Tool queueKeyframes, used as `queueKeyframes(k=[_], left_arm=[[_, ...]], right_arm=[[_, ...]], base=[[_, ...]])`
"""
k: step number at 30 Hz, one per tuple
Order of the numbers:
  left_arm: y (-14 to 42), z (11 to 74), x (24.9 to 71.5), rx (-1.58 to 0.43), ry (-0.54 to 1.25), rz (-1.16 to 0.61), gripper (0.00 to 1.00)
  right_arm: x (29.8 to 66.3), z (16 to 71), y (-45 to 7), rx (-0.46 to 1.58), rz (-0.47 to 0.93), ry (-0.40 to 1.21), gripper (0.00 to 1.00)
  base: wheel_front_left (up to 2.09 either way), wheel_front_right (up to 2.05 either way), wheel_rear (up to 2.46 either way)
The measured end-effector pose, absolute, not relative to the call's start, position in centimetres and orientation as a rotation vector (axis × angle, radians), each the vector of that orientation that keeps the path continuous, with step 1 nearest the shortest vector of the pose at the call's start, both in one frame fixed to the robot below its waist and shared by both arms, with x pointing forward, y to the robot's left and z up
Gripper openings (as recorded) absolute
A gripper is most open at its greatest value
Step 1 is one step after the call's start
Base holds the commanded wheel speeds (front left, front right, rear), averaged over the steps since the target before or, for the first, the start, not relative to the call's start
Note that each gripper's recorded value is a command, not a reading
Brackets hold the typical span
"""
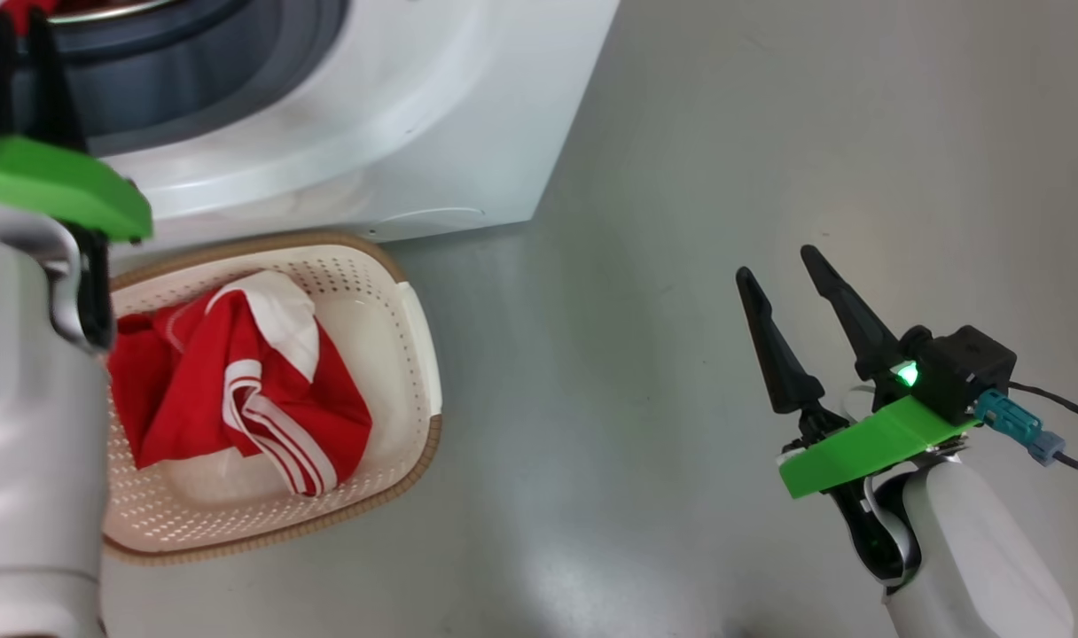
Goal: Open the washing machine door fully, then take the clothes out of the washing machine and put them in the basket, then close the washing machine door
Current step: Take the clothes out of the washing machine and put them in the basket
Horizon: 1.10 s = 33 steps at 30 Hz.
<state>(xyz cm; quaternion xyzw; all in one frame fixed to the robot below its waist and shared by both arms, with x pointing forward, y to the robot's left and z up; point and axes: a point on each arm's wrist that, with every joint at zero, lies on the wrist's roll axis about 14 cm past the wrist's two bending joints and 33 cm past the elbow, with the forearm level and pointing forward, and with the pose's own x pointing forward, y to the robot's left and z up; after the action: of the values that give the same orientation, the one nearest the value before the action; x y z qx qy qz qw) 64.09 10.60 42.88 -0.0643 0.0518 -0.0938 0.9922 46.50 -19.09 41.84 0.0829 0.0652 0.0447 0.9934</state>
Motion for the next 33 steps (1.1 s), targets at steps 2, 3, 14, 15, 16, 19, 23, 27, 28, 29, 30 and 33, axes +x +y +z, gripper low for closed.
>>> queueKeyframes(k=[2, 3, 14, 15, 16, 19, 23, 27, 28, 29, 30, 33], left_arm=[[10.9, 43.1, 63.3, -0.144, 0.089, -0.18, 0.95], [11.0, 43.1, 62.8, -0.148, 0.086, -0.182, 1.0], [12.8, 42.3, 57.0, -0.146, 0.063, -0.15, 1.0], [13.1, 42.1, 56.4, -0.141, 0.065, -0.145, 1.0], [13.3, 42.0, 55.8, -0.138, 0.067, -0.141, 1.0], [13.8, 41.7, 54.1, -0.13, 0.074, -0.126, 1.0], [14.9, 41.2, 52.1, -0.137, 0.085, -0.093, 1.0], [15.4, 41.0, 51.0, -0.143, 0.088, -0.072, 1.0], [15.4, 41.0, 50.6, -0.139, 0.088, -0.072, 1.0], [15.4, 41.0, 50.3, -0.138, 0.088, -0.071, 1.0], [15.4, 40.9, 50.0, -0.141, 0.091, -0.069, 1.0], [15.5, 40.7, 49.4, -0.145, 0.096, -0.064, 1.0]], right_arm=[[46.4, 41.9, -19.0, 0.164, 0.093, 0.13, 1.0], [46.3, 41.8, -19.0, 0.162, 0.096, 0.132, 1.0], [47.0, 42.4, -18.7, 0.157, 0.113, 0.112, 1.0], [47.0, 42.5, -18.7, 0.156, 0.115, 0.11, 1.0], [47.0, 42.5, -18.6, 0.155, 0.117, 0.108, 1.0], [46.6, 42.2, -18.7, 0.153, 0.117, 0.12, 1.0], [46.4, 42.2, -18.9, 0.148, 0.116, 0.124, 1.0], [46.3, 42.2, -19.0, 0.147, 0.113, 0.123, 1.0], [46.3, 42.3, -19.1, 0.147, 0.111, 0.121, 1.0], [46.3, 42.3, -19.1, 0.146, 0.11, 0.12, 1.0], [46.3, 42.3, -19.2, 0.146, 0.108, 0.12, 1.0], [46.4, 42.3, -19.5, 0.144, 0.101, 0.119, 1.0]], base=[[0.0, 0.0, 0.0], [0.0, 0.0, 0.0], [0.0, 0.0, 0.0], [0.0, 0.0, 0.0], [0.0, 0.0, 0.0], [0.0, 0.0, 0.0], [0.0, 0.0, 0.0], [0.0, 0.0, 0.0], [0.0, 0.0, 0.0], [0.0, 0.0, 0.0], [0.0, 0.0, 0.0], [0.0, 0.0, 0.0]])
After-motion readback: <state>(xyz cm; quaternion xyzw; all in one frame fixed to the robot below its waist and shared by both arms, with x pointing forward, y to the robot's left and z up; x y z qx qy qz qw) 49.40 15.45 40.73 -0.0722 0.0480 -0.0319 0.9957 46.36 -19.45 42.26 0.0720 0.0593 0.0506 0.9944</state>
